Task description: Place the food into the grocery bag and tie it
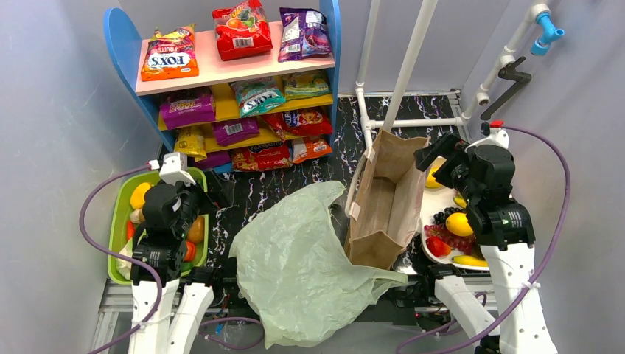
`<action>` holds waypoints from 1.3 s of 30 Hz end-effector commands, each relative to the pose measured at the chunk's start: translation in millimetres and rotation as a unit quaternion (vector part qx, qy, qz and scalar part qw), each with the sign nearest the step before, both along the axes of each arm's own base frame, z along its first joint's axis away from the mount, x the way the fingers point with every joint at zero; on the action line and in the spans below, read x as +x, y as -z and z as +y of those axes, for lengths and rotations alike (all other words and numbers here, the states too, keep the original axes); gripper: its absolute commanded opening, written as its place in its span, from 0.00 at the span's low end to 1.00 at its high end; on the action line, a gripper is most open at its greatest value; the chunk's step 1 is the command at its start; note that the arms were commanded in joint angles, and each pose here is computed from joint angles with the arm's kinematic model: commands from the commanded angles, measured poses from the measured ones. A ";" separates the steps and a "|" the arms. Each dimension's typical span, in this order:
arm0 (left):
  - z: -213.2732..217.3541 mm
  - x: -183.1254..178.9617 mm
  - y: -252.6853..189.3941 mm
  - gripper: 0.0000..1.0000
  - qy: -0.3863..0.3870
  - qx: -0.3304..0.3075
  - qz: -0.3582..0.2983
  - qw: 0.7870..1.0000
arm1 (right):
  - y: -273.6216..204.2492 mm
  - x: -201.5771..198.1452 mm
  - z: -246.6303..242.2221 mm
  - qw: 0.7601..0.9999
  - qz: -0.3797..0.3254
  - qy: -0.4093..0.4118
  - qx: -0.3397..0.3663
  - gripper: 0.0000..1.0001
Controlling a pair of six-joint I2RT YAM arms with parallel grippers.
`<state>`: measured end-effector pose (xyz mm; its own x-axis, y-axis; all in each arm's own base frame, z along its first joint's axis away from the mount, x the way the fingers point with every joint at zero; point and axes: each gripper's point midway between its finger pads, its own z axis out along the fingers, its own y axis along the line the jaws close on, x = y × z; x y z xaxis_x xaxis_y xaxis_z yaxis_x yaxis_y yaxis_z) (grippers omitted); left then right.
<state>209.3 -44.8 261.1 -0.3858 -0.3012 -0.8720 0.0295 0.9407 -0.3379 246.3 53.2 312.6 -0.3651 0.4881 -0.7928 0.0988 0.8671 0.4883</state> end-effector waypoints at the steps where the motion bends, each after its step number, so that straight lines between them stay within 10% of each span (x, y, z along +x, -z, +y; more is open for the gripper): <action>1: 11.6 -2.3 -1.2 0.99 -0.033 0.010 0.000 0.999 | -15.6 -1.0 0.8 1.000 -0.009 -0.005 -0.005 1.00; 23: -81.3 -5.1 0.4 1.00 0.227 -0.053 0.005 0.972 | 45.8 8.7 13.2 0.992 0.121 -0.037 -0.016 1.00; 39: -244.3 12.3 -22.8 0.94 0.342 0.008 0.029 0.939 | 72.5 -12.1 13.5 0.988 0.149 -0.046 -0.015 0.74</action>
